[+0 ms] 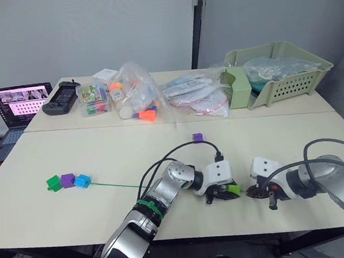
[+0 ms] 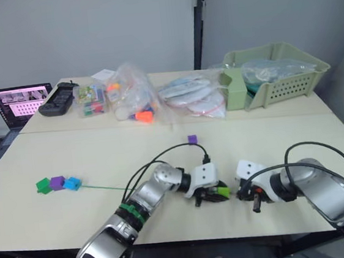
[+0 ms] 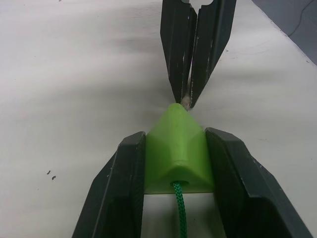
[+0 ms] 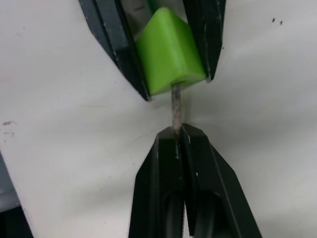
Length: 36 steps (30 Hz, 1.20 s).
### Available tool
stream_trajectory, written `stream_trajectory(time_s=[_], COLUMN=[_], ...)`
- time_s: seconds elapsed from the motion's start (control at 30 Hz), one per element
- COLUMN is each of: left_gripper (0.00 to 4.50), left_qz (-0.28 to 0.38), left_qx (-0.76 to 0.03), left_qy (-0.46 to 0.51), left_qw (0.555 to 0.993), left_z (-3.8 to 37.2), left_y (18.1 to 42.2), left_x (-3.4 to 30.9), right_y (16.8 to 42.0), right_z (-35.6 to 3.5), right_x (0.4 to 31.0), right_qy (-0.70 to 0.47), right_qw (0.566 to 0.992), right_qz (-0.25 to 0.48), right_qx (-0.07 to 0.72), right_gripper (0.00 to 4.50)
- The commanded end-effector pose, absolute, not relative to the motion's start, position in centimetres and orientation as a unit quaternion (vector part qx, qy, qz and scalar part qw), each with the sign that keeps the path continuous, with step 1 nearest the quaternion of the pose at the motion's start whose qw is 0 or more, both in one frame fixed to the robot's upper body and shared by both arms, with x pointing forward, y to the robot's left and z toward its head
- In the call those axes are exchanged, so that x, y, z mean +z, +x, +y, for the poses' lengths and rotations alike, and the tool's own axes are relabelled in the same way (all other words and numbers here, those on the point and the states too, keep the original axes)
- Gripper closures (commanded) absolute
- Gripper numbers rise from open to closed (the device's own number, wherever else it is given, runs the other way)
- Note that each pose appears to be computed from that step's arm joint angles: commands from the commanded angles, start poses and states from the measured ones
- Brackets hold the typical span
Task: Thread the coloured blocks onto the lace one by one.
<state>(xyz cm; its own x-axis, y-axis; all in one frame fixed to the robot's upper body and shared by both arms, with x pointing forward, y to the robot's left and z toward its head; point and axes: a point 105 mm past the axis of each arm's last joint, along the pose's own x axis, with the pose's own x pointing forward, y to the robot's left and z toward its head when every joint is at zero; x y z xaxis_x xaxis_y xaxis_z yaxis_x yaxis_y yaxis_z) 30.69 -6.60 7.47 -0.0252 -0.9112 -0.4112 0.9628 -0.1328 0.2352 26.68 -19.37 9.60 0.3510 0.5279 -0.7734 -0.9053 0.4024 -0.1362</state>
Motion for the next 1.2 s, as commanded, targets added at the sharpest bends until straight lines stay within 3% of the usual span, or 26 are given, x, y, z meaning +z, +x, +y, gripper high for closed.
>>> stream_trajectory(time_s=[0.03,0.33,0.5,0.73,0.93,1.2], left_gripper=[3.15,3.15,3.15,3.15,3.15,3.15], left_qz=[0.052,0.028,0.075,0.132,0.169,0.210], left_qx=[-0.706,-0.685,-0.650,-0.574,-0.536,-0.493], left_qy=[0.242,0.239,0.258,0.278,0.306,0.343], left_qw=[0.664,0.688,0.711,0.758,0.768,0.771], left_z=[-5.6,-1.4,9.8,20.5,25.7,30.7], left_y=[31.2,33.4,33.9,33.6,32.9,32.0], left_x=[7.9,10.2,10.8,9.6,9.3,11.8], right_y=[26.9,27.1,27.6,28.1,28.4,28.8], right_z=[-19.3,-18.9,-18.4,-18.1,-17.8,-17.8], right_x=[9.8,10.3,10.7,10.7,10.8,10.8], right_qy=[-0.292,-0.293,-0.300,-0.302,-0.305,-0.308], right_qw=[0.770,0.767,0.759,0.754,0.750,0.747], right_qz=[0.324,0.318,0.311,0.306,0.301,0.296], right_qx=[0.466,0.473,0.488,0.496,0.504,0.509], right_gripper=[4.50,4.50,4.50,4.50,4.50,4.50])
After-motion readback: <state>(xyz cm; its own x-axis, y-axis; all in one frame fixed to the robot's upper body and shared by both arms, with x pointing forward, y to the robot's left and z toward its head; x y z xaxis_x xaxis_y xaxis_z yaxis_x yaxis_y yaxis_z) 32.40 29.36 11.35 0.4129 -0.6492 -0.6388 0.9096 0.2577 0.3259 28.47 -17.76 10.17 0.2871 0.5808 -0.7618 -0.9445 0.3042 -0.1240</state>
